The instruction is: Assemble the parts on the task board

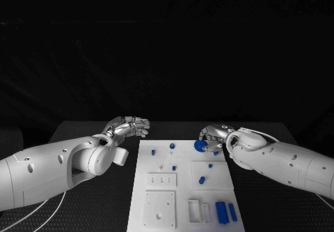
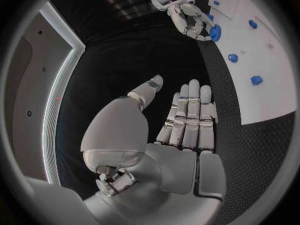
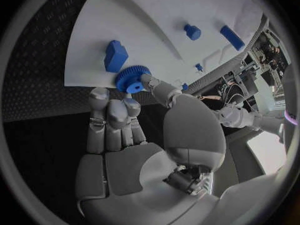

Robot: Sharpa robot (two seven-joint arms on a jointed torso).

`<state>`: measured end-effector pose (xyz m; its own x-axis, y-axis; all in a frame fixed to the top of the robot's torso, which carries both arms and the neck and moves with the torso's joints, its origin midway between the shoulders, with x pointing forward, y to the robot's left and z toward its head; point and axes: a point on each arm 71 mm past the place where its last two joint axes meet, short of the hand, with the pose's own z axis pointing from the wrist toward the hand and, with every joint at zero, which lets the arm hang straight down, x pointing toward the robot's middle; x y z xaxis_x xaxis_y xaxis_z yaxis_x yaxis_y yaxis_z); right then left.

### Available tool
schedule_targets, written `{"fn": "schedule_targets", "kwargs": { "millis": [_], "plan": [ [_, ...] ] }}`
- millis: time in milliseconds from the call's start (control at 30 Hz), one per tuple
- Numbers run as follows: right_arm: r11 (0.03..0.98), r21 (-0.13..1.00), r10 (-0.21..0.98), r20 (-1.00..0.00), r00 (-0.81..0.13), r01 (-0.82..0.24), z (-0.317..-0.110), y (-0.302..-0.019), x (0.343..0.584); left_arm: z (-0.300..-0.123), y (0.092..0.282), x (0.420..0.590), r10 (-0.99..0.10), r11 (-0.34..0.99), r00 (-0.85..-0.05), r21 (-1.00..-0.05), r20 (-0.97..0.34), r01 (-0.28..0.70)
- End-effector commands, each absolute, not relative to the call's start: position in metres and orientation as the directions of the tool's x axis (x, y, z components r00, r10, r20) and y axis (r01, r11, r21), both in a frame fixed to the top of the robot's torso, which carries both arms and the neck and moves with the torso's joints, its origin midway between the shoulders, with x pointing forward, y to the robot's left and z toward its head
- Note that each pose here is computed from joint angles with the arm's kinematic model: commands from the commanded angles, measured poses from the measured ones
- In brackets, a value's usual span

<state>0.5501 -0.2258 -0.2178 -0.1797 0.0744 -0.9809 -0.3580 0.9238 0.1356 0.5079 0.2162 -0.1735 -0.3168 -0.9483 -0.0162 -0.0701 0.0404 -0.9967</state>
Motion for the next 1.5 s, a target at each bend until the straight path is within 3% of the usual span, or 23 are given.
{"fn": "schedule_targets", "kwargs": {
  "millis": [33,1033,1500],
  "plan": [
    [0.923,0.126,0.042,-0.972,-0.231,-0.363,-0.227,-0.226,0.547,-0.172,0.214,0.508,-0.943,0.033,-0.333,-0.998,-0.011,-0.059],
    [0.927,0.012,-0.053,-0.985,-0.163,-0.376,-0.237,-0.22,0.544,-0.172,0.213,0.507,-0.943,0.034,-0.333,-0.998,-0.012,-0.062],
    [0.921,-0.041,-0.057,-0.998,-0.029,-0.387,-0.224,-0.209,0.533,-0.172,0.214,0.507,-0.945,0.037,-0.326,-0.997,-0.015,-0.062]
  ]
}}
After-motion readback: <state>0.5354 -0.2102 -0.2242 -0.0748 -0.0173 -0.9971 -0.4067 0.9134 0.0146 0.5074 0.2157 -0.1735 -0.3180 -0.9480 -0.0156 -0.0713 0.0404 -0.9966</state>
